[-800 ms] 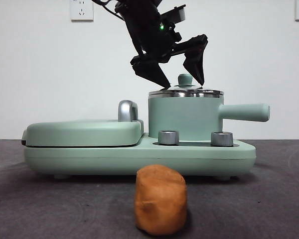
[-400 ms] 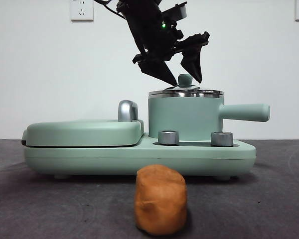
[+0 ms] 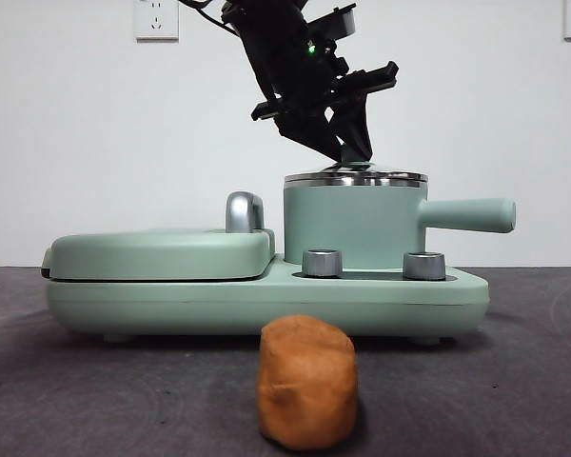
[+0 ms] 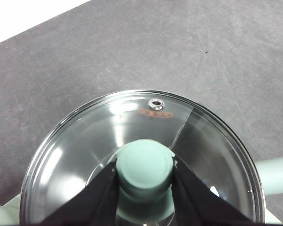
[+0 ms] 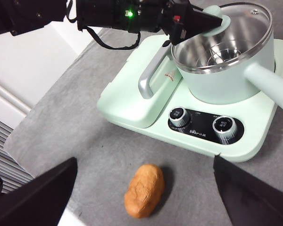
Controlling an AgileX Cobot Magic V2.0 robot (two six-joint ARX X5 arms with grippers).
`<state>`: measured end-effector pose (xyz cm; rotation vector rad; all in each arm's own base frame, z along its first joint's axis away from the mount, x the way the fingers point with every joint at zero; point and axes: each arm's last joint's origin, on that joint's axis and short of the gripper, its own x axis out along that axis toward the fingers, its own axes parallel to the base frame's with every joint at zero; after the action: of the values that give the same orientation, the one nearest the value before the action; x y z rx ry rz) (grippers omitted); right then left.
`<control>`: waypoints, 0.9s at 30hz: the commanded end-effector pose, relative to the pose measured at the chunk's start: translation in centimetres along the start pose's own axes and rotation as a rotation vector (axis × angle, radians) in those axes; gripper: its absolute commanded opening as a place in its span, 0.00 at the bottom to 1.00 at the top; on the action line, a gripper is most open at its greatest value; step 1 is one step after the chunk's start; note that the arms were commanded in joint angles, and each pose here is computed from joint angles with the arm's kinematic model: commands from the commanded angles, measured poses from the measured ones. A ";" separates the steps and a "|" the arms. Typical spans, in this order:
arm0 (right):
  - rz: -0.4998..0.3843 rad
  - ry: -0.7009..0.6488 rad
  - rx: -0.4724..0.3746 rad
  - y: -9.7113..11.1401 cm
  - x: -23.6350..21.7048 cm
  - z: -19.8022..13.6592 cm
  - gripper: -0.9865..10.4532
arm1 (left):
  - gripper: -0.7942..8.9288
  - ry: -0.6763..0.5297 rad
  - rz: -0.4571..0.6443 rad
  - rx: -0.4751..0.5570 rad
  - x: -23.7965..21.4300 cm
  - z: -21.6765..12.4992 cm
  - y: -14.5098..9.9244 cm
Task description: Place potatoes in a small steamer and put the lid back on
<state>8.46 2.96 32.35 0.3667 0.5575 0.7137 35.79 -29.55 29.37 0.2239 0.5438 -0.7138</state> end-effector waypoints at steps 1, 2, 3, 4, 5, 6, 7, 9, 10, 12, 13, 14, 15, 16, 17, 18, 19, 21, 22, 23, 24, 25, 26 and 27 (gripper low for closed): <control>0.006 -0.004 -0.018 0.3 -0.2 0.3 0.49 | 0.10 -0.012 -0.017 0.010 0.6 0.3 -0.5; 0.006 -0.003 -0.017 0.3 -0.2 0.3 0.49 | 0.10 -0.017 -0.017 0.010 0.6 0.4 -0.5; 0.006 -0.003 -0.017 0.3 -0.2 0.3 0.49 | 0.10 -0.020 -0.017 0.010 0.5 0.4 -0.5; 0.006 -0.003 -0.017 0.3 -0.2 0.3 0.49 | 0.10 -0.026 -0.016 0.010 0.5 0.5 -0.5; 0.006 -0.003 -0.017 0.3 -0.2 0.3 0.49 | 0.10 -0.032 -0.016 0.010 0.3 0.7 -0.5; 0.006 -0.003 -0.017 0.3 -0.2 0.3 0.49 | 0.10 -0.037 -0.016 0.010 0.2 0.9 -0.5; 0.005 -0.004 -0.017 0.3 -0.2 0.3 0.49 | 0.10 -0.039 -0.016 0.010 0.0 1.1 -0.5; -0.001 -0.005 -0.017 0.3 -0.2 0.3 0.49 | 0.10 -0.051 -0.016 0.009 -0.5 1.8 -0.5; -0.008 -0.007 -0.016 0.2 -0.2 0.3 0.49 | 0.10 -0.055 -0.015 0.007 -0.9 2.2 -0.5; -0.024 -0.011 -0.007 0.2 -0.2 0.3 0.49 | 0.10 -0.058 -0.015 0.007 -1.5 3.0 -0.5; -0.026 -0.012 -0.002 0.2 -0.2 0.3 0.49 | 0.10 -0.058 -0.015 0.007 -1.9 3.5 -0.5; -0.026 -0.012 0.005 0.2 -0.1 0.3 0.49 | 0.10 -0.058 -0.015 0.007 -2.3 3.9 -0.5; -0.027 -0.009 0.014 0.1 -0.1 0.4 0.49 | 0.10 -0.059 -0.015 0.007 -2.7 4.3 -0.5; -0.028 -0.004 0.025 0.1 0.0 0.4 0.49 | 0.10 -0.064 -0.015 0.007 -3.0 4.7 -0.4; -0.029 0.003 0.034 0.0 0.1 0.4 0.49 | 0.10 -0.069 -0.015 0.006 -3.4 5.1 -0.4; -0.029 0.011 0.046 -0.1 0.3 0.5 0.49 | 0.10 -0.073 -0.014 0.006 -3.8 5.5 -0.4; -0.028 0.020 0.056 -0.2 0.5 0.5 0.49 | 0.10 -0.078 -0.013 0.005 -4.2 5.8 -0.4; -0.022 0.046 0.083 -0.3 1.0 0.6 0.49 | 0.10 -0.087 -0.010 0.002 -5.1 6.5 -0.2; -0.018 0.062 0.100 -0.4 1.3 0.7 0.49 | 0.10 -0.093 -0.009 0.002 -5.5 6.8 -0.2; -0.015 0.077 0.114 -0.5 1.6 0.7 0.49 | 0.10 -0.099 -0.008 0.002 -5.9 7.0 -0.1; -0.019 0.095 0.127 -0.5 2.0 0.7 0.49 | 0.10 -0.106 -0.005 0.000 -6.5 7.2 0.0; -0.020 0.112 0.135 -0.6 2.3 0.7 0.49 | 0.10 -0.110 -0.001 -0.001 -6.8 7.3 0.2; -0.023 0.137 0.149 -0.6 2.9 0.7 0.49 | 0.10 -0.115 0.004 -0.004 -7.5 7.5 0.4; -0.024 0.159 0.155 -0.6 3.4 0.7 0.49 | 0.10 -0.117 0.009 -0.006 -8.0 7.6 0.6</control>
<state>11.07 4.47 31.03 0.4290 0.7587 0.6813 34.91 -28.22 37.14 0.2120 0.5276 -0.7112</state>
